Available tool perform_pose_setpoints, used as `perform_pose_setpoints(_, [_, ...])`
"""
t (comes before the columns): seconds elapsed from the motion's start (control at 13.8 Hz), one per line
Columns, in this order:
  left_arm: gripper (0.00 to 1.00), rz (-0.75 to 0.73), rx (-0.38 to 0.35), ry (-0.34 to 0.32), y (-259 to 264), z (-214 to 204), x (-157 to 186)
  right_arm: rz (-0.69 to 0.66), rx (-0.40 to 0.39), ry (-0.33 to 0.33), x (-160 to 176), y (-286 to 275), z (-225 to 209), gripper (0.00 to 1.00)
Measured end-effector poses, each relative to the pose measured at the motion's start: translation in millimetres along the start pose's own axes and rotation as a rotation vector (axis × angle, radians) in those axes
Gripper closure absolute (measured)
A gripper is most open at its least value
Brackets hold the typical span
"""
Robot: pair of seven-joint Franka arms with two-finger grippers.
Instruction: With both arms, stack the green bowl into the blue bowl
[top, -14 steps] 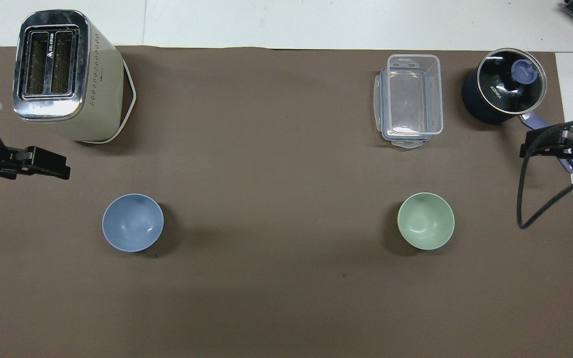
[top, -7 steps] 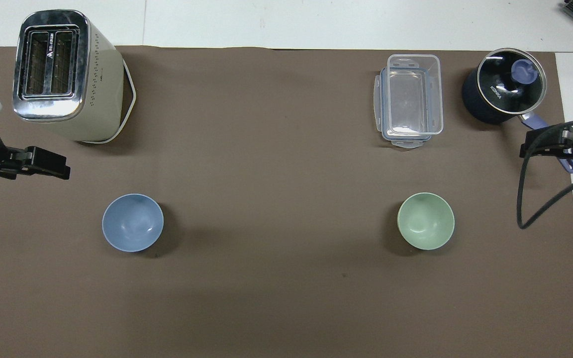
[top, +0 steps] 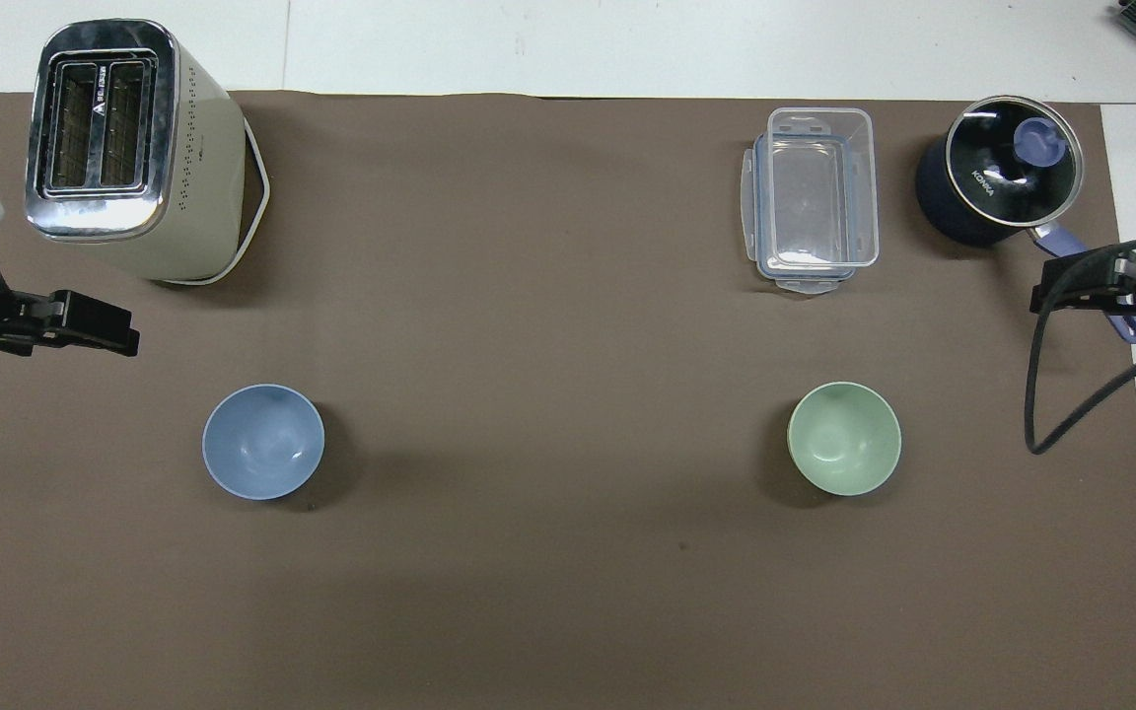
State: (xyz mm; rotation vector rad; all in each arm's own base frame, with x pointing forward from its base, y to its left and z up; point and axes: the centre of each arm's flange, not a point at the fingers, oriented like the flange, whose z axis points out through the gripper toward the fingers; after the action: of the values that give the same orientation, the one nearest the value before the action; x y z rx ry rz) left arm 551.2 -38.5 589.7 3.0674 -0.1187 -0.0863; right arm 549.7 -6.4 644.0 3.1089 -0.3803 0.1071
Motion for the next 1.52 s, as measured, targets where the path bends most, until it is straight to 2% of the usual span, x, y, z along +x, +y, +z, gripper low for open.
perform_pose_setpoints(1.16, [0.00, 0.016, 0.001, -0.001, 8.8, 0.6, 0.0, 0.000, 0.000, 0.000, 0.0, 0.0, 0.0, 0.00])
perform_pose_setpoints(1.52, [0.00, -0.006, 0.000, 0.000, -3.3, -0.3, 0.0, 0.000, 0.000, 0.000, 0.0, 0.0, 0.0, 0.00])
